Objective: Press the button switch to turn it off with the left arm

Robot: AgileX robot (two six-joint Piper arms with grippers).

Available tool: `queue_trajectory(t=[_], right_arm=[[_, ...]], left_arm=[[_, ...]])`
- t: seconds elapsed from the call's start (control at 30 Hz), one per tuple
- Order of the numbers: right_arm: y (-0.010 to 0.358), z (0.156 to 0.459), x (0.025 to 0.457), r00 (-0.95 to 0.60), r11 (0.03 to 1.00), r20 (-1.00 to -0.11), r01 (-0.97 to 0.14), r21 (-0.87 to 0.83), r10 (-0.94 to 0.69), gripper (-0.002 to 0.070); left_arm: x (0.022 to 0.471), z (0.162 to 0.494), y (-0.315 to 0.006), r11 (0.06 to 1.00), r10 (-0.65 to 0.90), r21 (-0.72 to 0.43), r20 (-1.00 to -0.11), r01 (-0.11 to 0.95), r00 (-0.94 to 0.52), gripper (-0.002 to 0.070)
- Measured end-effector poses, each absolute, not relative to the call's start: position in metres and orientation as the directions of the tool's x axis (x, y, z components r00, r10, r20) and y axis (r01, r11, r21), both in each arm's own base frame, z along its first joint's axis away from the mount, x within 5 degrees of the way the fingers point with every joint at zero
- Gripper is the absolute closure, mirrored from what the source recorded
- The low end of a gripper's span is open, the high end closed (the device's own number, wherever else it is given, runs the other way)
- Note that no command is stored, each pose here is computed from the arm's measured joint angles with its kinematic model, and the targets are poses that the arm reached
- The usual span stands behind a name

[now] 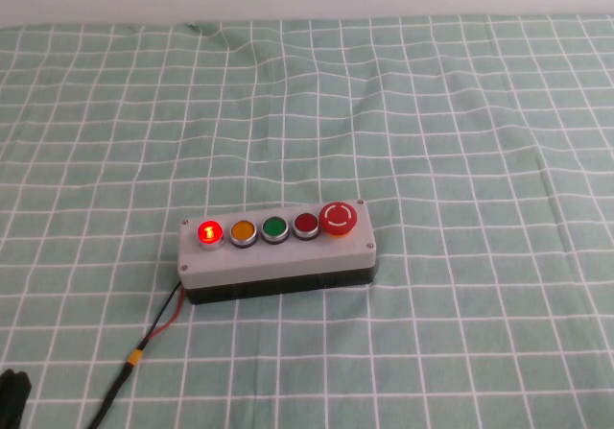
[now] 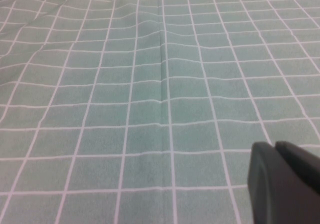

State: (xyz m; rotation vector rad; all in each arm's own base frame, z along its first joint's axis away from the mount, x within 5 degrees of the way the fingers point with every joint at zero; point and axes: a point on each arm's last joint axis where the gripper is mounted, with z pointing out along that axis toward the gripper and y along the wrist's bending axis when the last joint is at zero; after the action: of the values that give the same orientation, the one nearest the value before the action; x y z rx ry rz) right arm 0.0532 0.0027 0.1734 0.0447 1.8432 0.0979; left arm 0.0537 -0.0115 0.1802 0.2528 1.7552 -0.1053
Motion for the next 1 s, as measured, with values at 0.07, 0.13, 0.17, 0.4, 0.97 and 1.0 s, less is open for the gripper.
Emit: queue_trajectory(t=[0.07, 0.13, 0.17, 0.4, 0.97, 1.0], right_arm=[[0.003, 0.173, 0.053, -0.271, 0.996, -0.959, -0.02, 0.091, 0.082, 0.0694], [0.003, 0.173, 0.053, -0.271, 0.996, -0.959, -0.02, 0.091, 0.082, 0.0694], [0.003, 0.173, 0.053, -0.271, 0.996, -0.959, -0.02, 0.091, 0.082, 0.0694], [0.003, 0.173, 0.053, -0.271, 0.996, -0.959, -0.02, 0.091, 0.082, 0.0694], [0.003, 0.173, 0.053, -0.271, 0.996, -0.959, -0.02, 0.091, 0.082, 0.0694], [0.003, 0.173, 0.053, -0.271, 0.996, -0.959, -0.02, 0.091, 0.082, 0.0694]], left_arm=[[0.055, 0.186, -0.012, 0.972, 0.097, 0.069, -0.989, 0.225, -0.114, 0.0677], [0.055, 0.194, -0.012, 0.973, 0.08, 0.069, -0.996, 0.222, -0.037, 0.0677], [0.055, 0.198, -0.012, 0.973, 0.069, 0.07, -0.998, 0.22, 0.011, 0.0677], [0.054, 0.214, -0.013, 0.975, 0.028, 0.067, -0.983, 0.214, 0.183, 0.0677], [0.033, 0.262, -0.006, 0.925, -0.349, -0.169, -0.732, 0.339, 0.586, 0.0678], [0.031, 0.267, -0.005, 0.919, -0.366, -0.178, -0.718, 0.352, 0.593, 0.0677]])
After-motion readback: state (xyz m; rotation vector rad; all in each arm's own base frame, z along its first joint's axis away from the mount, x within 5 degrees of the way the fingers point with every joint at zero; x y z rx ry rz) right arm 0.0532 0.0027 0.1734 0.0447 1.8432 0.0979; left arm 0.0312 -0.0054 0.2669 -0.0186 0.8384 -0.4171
